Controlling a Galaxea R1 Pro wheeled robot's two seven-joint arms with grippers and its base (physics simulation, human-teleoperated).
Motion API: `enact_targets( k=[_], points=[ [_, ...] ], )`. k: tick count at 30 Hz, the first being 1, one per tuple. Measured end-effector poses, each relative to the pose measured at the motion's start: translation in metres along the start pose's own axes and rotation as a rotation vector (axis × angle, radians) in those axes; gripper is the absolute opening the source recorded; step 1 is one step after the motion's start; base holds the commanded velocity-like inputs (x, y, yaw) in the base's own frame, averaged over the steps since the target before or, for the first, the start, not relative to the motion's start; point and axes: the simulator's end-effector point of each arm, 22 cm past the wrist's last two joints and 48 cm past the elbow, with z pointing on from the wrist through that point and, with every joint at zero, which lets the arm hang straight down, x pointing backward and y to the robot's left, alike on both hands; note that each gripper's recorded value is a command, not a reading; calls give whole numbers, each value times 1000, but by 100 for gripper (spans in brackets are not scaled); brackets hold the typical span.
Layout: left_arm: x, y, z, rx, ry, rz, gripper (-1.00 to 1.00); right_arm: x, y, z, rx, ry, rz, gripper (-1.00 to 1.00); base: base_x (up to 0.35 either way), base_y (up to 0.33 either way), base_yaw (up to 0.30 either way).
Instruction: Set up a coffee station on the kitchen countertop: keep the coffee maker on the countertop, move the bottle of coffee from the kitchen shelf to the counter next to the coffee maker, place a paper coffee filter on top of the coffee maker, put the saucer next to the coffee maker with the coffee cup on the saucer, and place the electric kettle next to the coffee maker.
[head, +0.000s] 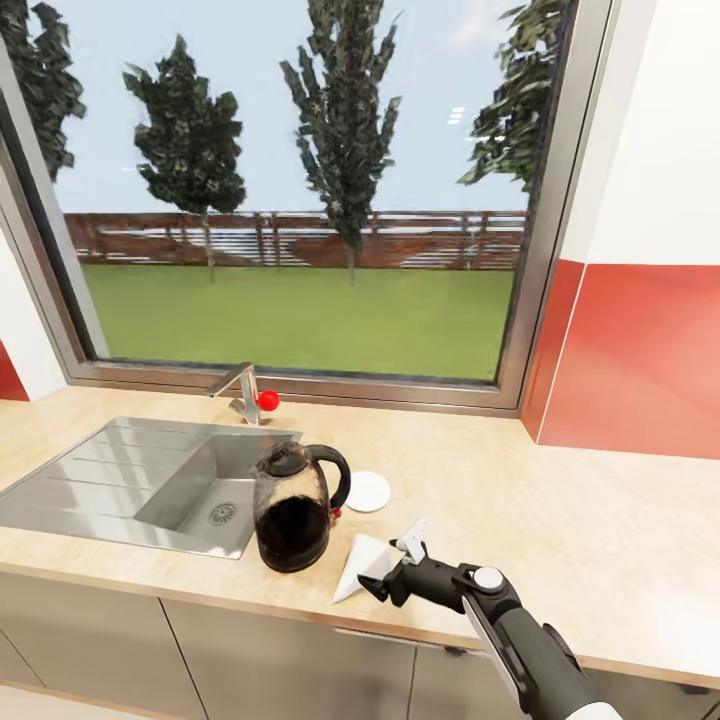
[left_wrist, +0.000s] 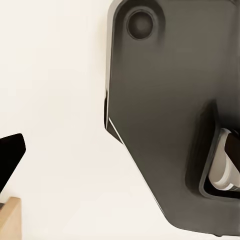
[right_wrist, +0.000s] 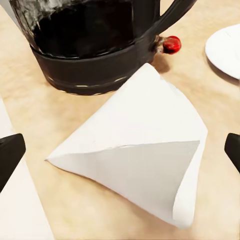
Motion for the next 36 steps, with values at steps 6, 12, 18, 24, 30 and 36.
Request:
enact_targets(
  k=[6, 12, 18, 24, 30, 36],
  points=[
    [0, 0, 0, 0, 0, -1, 100, 0, 1, 0, -2, 0, 0, 100, 29, 20, 0],
    [0, 1, 0, -1, 0, 0, 100, -1, 2, 1, -4, -2, 0, 100, 45, 75, 0],
    [0, 0, 0, 0, 0, -3, 100, -1, 3, 2, -5, -1, 2, 100, 52, 57, 0],
    [0, 0, 0, 0, 0, -3, 100, 0, 3, 2, -6, 0, 3, 100, 6, 5, 0],
    [0, 1, 0, -1, 0, -3, 100, 20, 5, 5, -12, 37, 29, 100, 0, 0, 0],
    [0, 1, 0, -1, 0, -3, 100, 22, 5, 5, -13, 39, 32, 100, 0, 0, 0]
  ],
)
